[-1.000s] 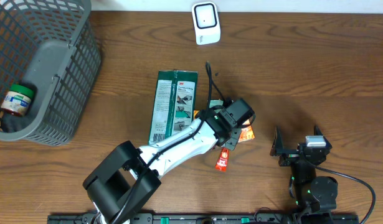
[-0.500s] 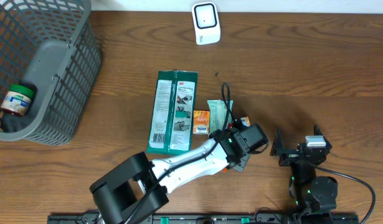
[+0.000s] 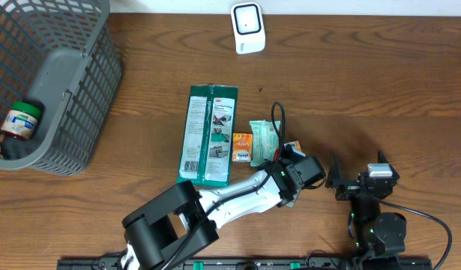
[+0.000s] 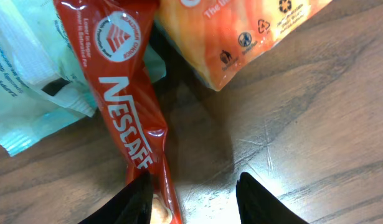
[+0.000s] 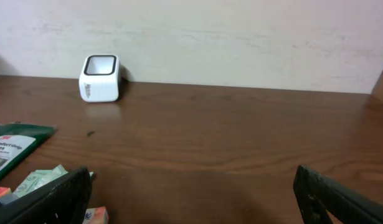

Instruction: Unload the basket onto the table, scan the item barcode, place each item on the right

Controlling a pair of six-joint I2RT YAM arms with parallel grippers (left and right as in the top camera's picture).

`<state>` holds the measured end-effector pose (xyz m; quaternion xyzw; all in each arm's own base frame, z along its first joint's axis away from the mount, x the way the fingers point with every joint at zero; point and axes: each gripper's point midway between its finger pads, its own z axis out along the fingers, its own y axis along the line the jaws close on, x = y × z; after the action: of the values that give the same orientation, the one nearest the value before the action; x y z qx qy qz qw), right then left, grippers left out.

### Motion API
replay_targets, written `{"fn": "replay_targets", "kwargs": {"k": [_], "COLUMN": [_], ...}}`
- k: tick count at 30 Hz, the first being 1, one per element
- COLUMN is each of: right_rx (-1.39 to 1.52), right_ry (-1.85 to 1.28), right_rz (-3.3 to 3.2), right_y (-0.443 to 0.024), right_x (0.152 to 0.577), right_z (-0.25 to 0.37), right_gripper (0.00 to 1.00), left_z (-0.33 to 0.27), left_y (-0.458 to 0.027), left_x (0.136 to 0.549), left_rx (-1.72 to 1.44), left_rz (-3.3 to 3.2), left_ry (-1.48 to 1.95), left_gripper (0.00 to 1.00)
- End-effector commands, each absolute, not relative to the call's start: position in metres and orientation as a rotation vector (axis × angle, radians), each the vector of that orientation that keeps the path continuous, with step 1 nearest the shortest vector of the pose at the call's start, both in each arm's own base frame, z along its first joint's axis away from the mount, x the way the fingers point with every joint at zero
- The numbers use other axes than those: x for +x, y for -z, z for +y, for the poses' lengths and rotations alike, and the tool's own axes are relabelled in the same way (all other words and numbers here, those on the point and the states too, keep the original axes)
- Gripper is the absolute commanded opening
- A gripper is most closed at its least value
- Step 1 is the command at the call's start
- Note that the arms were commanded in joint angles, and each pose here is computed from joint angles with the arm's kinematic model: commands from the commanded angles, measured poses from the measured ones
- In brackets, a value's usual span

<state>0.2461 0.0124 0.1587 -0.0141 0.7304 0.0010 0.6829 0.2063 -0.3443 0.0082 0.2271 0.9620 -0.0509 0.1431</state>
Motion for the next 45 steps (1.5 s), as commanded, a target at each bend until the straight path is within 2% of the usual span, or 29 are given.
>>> {"fn": "replay_targets", "kwargs": {"k": [1, 45], "right_rx": [-0.031, -0.031], "right_ry": [0.005, 0.005], "right_rz": [1.636, 1.636], "right_y": [-0.159, -0.159], "right_x": [0.246, 0.246], "right_z": [0.011, 0.011], "right_gripper": [0.99, 0.99], "left_z": [-0.336, -0.32], "left_y": [-0.003, -0.004], "left_x": [0.21, 0.22], "left_rx": [0.635, 0.617], "left_rz": [2.764, 2.721], "left_ry": [0.083, -0.045], "left_gripper": [0.45, 0.45]}}
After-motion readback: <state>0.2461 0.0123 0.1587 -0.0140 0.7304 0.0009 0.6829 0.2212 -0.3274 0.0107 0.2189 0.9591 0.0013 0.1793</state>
